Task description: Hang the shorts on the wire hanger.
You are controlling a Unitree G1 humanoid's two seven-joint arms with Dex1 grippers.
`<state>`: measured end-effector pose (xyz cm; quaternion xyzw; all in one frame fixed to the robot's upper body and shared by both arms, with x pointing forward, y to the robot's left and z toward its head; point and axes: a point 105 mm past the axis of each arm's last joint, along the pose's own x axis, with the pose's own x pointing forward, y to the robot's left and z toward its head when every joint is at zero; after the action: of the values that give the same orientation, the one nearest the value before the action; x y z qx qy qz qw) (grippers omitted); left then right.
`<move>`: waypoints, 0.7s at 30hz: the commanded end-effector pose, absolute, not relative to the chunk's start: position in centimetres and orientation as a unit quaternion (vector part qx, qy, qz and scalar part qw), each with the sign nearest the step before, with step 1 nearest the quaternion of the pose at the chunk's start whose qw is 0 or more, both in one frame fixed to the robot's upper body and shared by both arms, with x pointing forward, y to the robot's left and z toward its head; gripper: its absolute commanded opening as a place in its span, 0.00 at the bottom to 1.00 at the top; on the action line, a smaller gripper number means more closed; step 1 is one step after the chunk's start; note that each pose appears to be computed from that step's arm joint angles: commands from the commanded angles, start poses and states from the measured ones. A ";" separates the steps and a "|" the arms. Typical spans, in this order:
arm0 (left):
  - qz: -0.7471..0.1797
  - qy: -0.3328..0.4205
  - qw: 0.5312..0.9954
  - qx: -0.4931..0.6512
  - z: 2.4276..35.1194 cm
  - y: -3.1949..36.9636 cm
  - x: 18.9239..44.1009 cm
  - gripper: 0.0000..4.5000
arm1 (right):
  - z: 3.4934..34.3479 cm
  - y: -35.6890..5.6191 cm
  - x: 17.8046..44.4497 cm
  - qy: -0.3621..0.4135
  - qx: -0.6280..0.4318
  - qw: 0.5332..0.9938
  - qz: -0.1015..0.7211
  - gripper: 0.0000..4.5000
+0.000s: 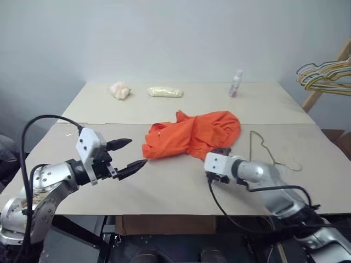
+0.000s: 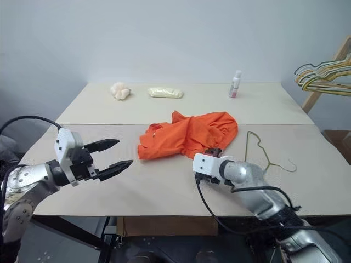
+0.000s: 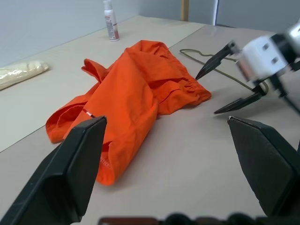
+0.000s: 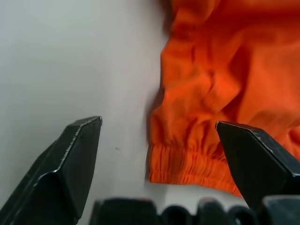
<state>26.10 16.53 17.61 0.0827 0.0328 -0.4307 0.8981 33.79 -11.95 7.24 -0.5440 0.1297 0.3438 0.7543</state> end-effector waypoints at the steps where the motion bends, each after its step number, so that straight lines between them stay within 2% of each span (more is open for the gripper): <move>1: -0.430 0.010 0.898 0.094 18.5 16.4 26.1 1.00 | 7.2 -13.5 36.0 0.139 -0.597 0.738 0.282 0.86; 8: -0.425 0.017 0.899 0.107 17.8 16.0 26.1 1.00 | 7.0 -13.4 37.1 0.136 -0.609 0.736 0.263 0.32; 12: -0.389 0.037 0.905 0.169 16.3 16.1 27.7 1.00 | 7.9 -12.8 37.1 0.114 -0.600 0.745 0.267 0.01; 14: -0.370 0.046 0.904 0.210 15.4 16.2 28.7 1.00 | 8.6 -12.7 36.8 0.099 -0.599 0.745 0.276 0.01; 19: -0.329 0.038 0.861 0.385 12.4 16.3 31.9 1.00 | 10.0 -13.0 35.0 0.079 -0.592 0.740 0.310 0.01; 21: -0.315 0.031 0.850 0.421 11.6 16.3 33.1 1.00 | 10.5 -13.2 34.3 0.075 -0.592 0.738 0.317 0.01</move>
<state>32.16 16.56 10.98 0.3802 0.0638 -0.3315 0.8611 34.48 -13.63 8.34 -0.5912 0.1098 0.3179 0.7330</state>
